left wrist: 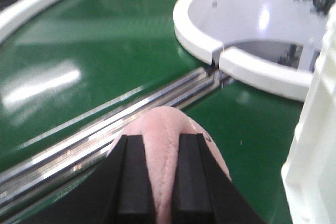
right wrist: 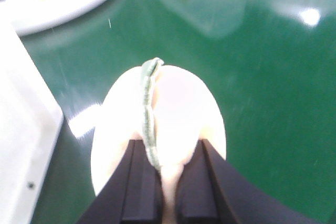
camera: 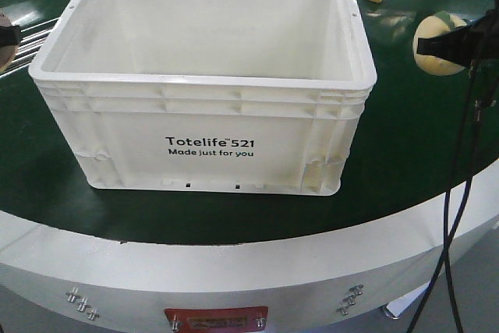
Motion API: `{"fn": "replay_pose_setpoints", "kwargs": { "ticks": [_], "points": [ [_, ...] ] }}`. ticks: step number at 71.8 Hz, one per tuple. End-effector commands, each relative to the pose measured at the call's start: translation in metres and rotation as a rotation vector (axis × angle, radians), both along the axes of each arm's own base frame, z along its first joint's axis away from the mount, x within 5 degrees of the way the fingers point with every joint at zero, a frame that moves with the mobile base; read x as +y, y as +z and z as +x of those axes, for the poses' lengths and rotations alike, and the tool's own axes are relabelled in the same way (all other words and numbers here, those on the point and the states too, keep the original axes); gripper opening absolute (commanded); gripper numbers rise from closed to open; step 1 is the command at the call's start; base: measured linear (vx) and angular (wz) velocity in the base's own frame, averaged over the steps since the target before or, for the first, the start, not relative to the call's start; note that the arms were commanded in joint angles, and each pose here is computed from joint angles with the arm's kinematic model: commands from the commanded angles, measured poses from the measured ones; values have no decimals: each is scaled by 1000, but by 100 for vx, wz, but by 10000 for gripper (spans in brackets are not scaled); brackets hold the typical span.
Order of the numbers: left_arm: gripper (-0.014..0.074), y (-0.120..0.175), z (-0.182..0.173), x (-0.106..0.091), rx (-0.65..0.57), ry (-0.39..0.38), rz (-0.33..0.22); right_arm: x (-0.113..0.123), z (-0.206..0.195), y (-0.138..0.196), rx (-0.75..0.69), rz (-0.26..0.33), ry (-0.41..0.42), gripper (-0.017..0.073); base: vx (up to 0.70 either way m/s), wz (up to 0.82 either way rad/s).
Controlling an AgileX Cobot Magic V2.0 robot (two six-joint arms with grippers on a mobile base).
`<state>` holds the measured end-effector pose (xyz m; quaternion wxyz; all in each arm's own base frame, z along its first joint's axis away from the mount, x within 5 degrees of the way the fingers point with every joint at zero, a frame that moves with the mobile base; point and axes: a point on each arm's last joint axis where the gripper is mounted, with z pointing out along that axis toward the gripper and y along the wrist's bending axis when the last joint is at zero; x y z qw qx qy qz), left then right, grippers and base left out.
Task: Place moving items into box and shelve
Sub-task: 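Lift both held plushes up and over the white crate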
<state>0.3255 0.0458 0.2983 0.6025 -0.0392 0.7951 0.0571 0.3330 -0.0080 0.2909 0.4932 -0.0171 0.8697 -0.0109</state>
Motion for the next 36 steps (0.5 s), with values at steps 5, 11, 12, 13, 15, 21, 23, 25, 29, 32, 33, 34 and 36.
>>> {"fn": "replay_pose_setpoints", "kwargs": {
  "ticks": [5, 11, 12, 13, 15, 21, 23, 25, 29, 32, 33, 34, 36],
  "points": [
    [-28, 52, -17, -2, -241, 9, 18, -1, -14, 51, -228, -34, -4, -15, 0, 0],
    [-28, 64, -25, -3, -282, 9, 25, -1, -23, 64, -272, -35, -6, -15, 0, 0],
    [-28, 66, -26, -3, -290, 9, 26, -1, -24, 65, -278, -35, -6, -15, 0, 0],
    [-28, 67, -27, -3, -295, 9, 26, -1, -25, 66, -282, -34, -7, -15, 0, 0],
    [-28, 71, -31, -4, -312, 8, 29, -1, -28, 71, -297, -35, -7, -15, 0, 0],
    [-28, 80, -37, -7, -351, 0, 31, -1, -36, 80, -328, -34, -8, -15, 0, 0],
    [-28, 83, -39, -9, -364, -6, 31, -1, -38, 83, -336, -34, -8, -15, 0, 0],
    [-28, 86, -41, -11, -376, -12, 32, 0, -40, 85, -347, -32, -9, -15, 0, 0],
    [-28, 89, -43, -16, -390, -27, 30, 3, -44, 90, -366, -29, 1, -15, 0, 0],
    [-28, 92, -45, -20, -403, -41, 29, 7, -46, 93, -377, -27, 14, -15, 0, 0],
    [-28, 92, -45, -21, -403, -43, 28, 8, -47, 94, -379, -27, 20, -15, 0, 0],
    [-28, 92, -45, -22, -403, -48, 28, 10, -47, 94, -383, -26, 27, -15, 0, 0],
    [-28, 93, -46, -26, -408, -61, 25, 15, -48, 96, -394, -25, 41, -15, 0, 0]
  ]
}}
